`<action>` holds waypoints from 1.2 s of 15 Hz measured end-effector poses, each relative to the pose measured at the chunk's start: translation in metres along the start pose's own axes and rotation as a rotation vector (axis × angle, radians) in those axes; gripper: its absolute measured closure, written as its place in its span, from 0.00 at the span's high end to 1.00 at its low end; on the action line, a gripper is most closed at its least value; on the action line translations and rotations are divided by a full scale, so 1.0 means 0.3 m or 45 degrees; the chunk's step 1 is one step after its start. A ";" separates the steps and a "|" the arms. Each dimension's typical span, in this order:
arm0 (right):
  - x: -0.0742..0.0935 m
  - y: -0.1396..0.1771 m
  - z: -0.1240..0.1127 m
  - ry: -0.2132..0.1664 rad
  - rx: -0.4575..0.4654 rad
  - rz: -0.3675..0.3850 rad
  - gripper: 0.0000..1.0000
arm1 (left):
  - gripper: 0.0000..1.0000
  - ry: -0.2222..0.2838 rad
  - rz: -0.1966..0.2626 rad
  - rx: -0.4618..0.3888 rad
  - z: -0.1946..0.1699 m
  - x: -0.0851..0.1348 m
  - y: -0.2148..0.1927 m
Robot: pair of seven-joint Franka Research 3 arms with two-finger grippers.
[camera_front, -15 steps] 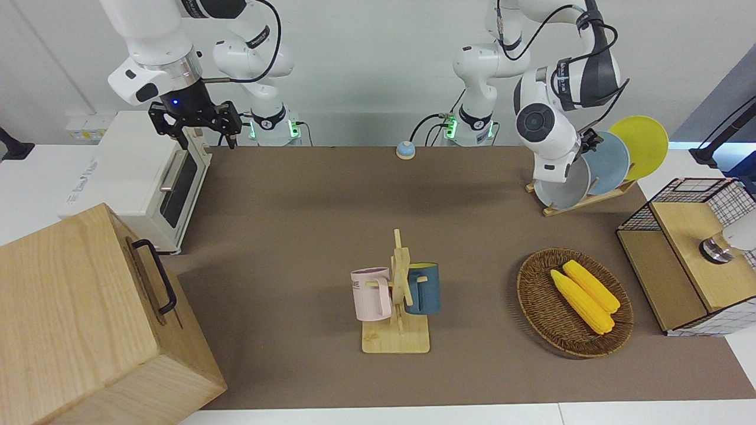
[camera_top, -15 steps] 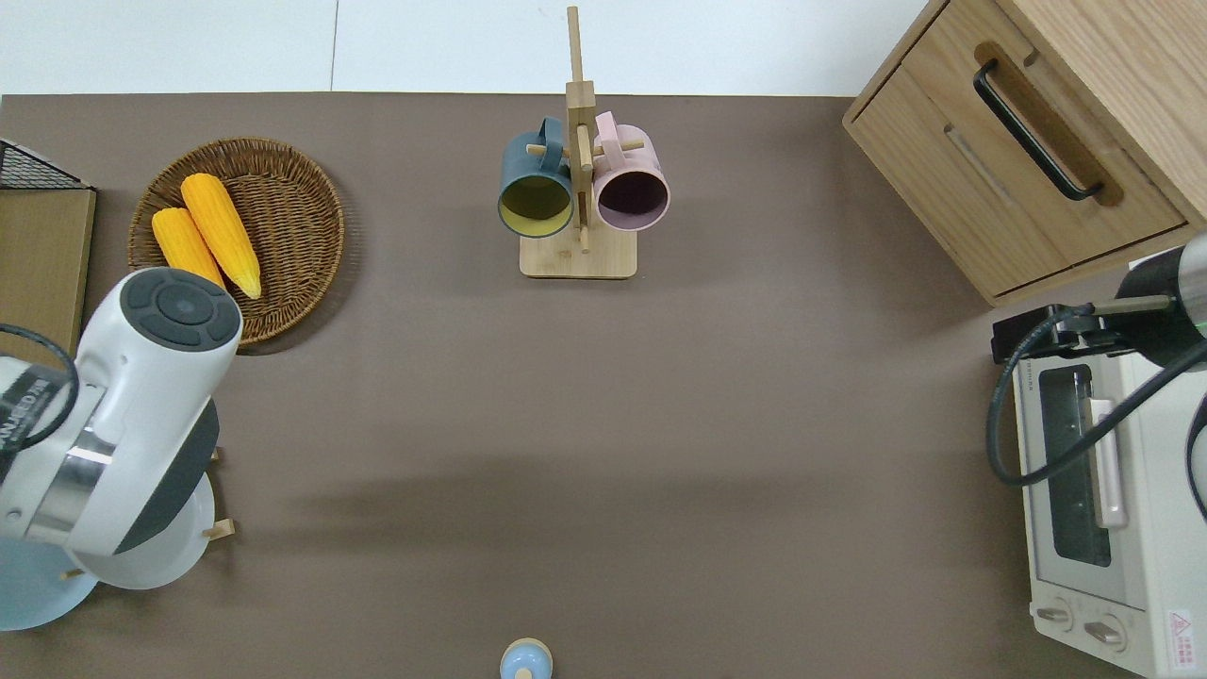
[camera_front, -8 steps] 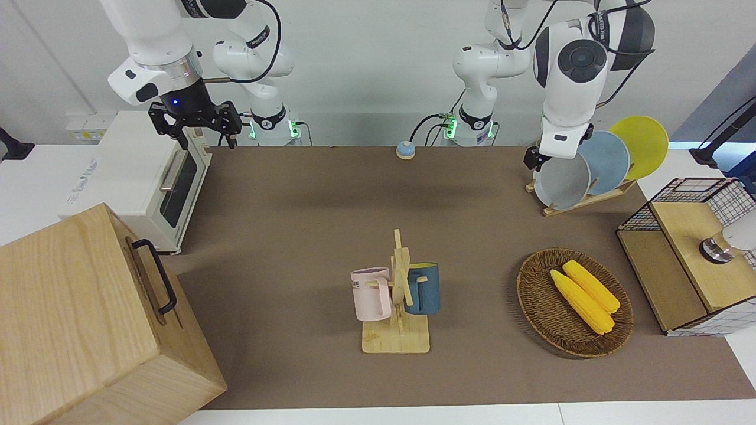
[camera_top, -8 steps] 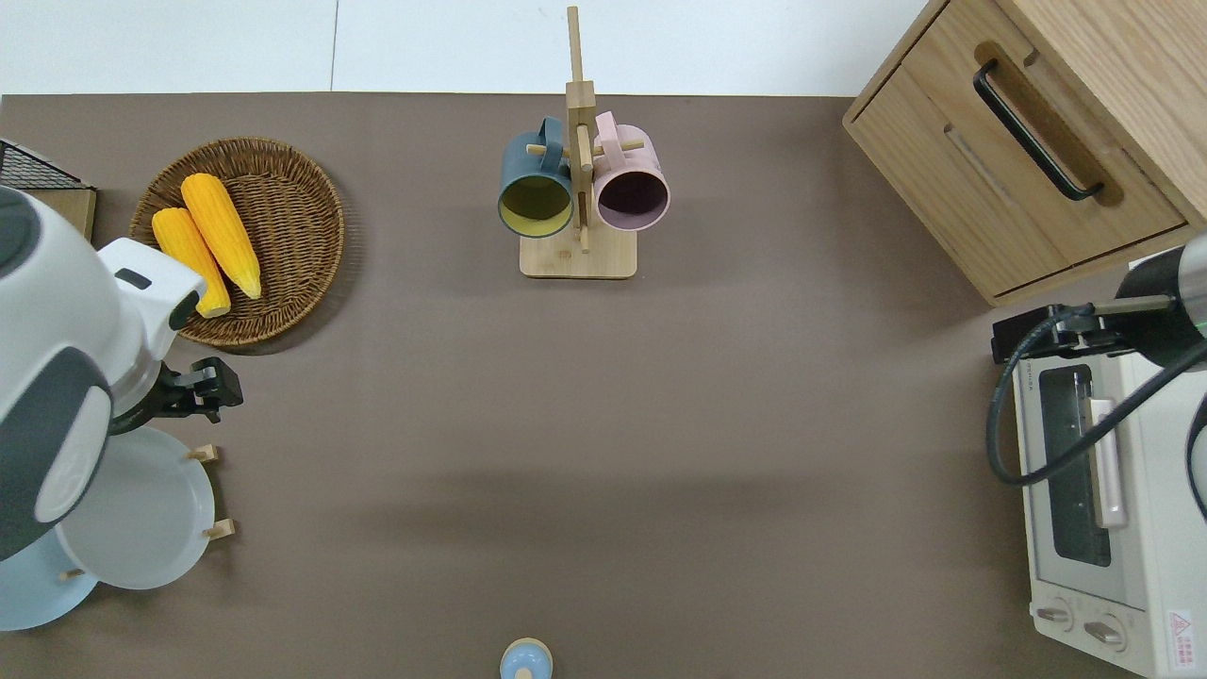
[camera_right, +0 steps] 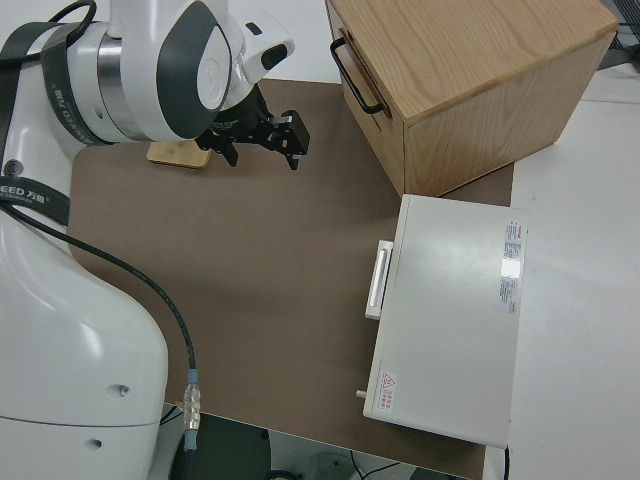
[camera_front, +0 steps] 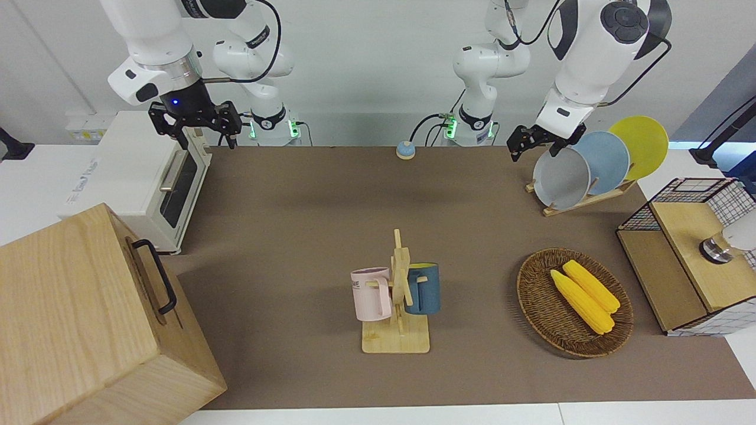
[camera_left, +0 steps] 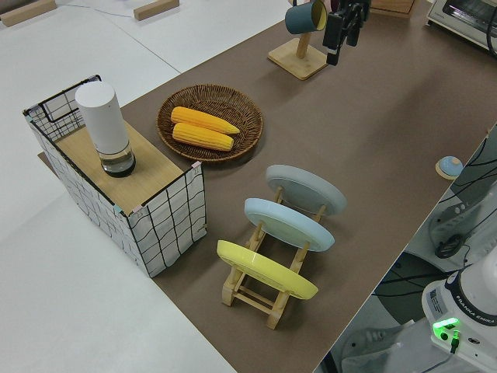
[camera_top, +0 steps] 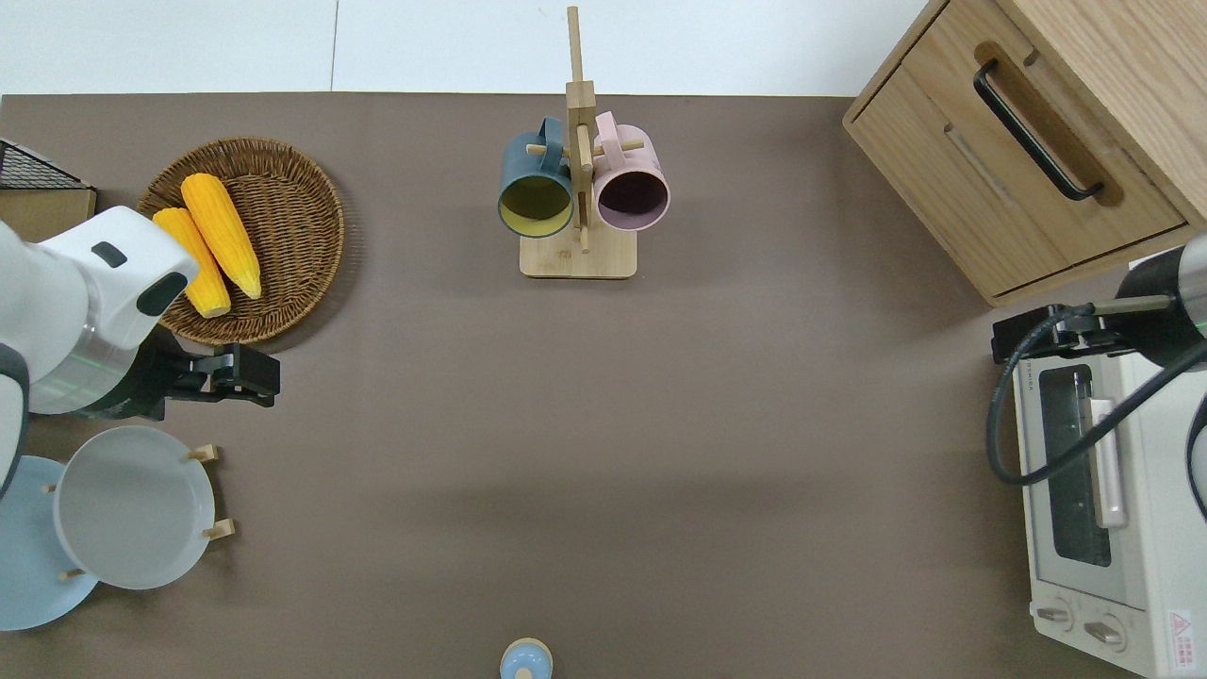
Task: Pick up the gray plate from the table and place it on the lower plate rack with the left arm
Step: 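Open the left gripper and withdraw it away from the rack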
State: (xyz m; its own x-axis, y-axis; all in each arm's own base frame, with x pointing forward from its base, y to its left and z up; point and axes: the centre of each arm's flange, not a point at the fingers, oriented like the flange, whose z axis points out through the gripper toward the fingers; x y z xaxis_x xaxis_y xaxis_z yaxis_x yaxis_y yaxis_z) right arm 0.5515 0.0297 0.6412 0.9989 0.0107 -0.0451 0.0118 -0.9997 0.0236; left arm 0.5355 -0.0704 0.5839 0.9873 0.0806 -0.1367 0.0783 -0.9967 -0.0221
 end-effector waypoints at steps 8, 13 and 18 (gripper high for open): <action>0.000 0.000 0.000 0.000 0.000 0.000 0.99 | 1.00 0.034 0.205 -0.042 -0.013 0.007 0.014; 0.000 0.000 0.000 0.000 0.000 0.000 0.99 | 1.00 0.027 0.246 -0.043 -0.001 0.007 0.021; 0.000 0.000 0.000 0.000 0.000 0.000 0.99 | 1.00 0.037 0.262 -0.042 -0.003 0.004 0.044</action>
